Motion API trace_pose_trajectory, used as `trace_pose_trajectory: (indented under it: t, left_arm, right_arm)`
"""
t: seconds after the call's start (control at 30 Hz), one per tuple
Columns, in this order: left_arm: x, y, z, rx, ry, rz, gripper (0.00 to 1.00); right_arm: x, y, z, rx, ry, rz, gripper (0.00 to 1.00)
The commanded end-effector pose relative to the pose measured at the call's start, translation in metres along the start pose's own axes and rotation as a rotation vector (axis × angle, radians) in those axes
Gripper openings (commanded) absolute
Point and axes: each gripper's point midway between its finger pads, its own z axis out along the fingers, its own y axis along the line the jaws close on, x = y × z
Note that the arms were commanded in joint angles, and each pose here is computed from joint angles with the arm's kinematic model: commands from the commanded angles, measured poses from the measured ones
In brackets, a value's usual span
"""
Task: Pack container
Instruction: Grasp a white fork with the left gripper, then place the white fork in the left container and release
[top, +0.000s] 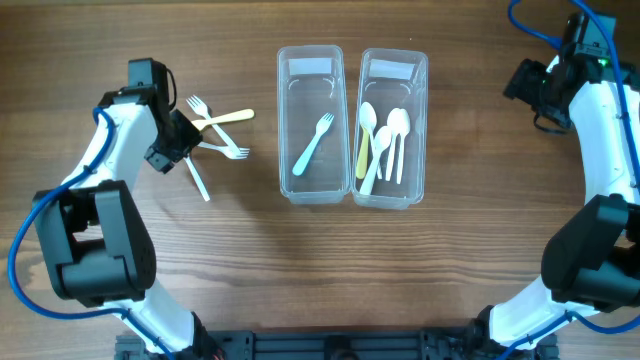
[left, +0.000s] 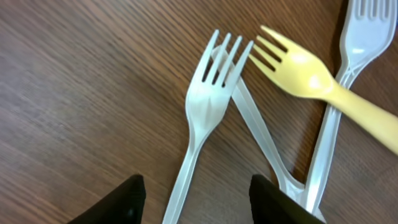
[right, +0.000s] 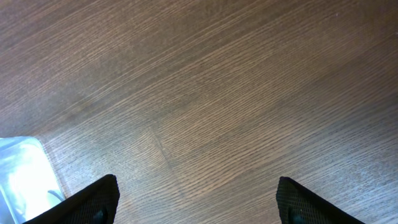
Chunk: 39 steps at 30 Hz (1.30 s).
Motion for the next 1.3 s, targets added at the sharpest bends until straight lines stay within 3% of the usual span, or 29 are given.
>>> trace_pose_trajectory:
  t: [0.0, 0.17, 0.43, 0.53, 0.73, 0.87, 1.1, 1.27]
  left_arm:
    - [0.008, 0.003, 0.013, 0.009, 0.032, 0.14, 0.54]
    - [0.007, 0.004, 0.023, 0.004, 0.03, 0.242, 0.53]
    - [0.017, 0.01, 0.043, -0.026, 0.086, 0.278, 0.54]
    - [0.017, 0.011, 0.045, -0.029, 0.09, 0.279, 0.48]
    - [0.015, 0.01, 0.045, -0.027, 0.083, 0.33, 0.17]
    - [0.015, 0.01, 0.045, -0.027, 0.083, 0.331, 0.06]
    - [0.015, 0.01, 0.031, -0.034, 0.097, 0.331, 0.04]
    - [-0.009, -0.009, -0.033, 0.005, 0.027, 0.331, 0.04]
  right_arm:
    - [0.006, 0.001, 0.009, -0.003, 0.024, -0.002, 0.81]
    - [0.007, 0.001, 0.009, -0.001, 0.03, -0.003, 0.81]
    - [0.009, 0.0, 0.009, 0.001, 0.036, -0.004, 0.81]
    - [0.009, 0.0, 0.009, 0.001, 0.036, -0.004, 0.81]
    - [0.009, 0.0, 0.009, 0.001, 0.035, -0.005, 0.81]
    - [0.009, 0.0, 0.009, 0.001, 0.036, -0.005, 0.81]
    - [0.009, 0.0, 0.009, 0.001, 0.036, -0.005, 0.81]
    - [0.009, 0.0, 0.009, 0.001, 0.035, -0.005, 0.81]
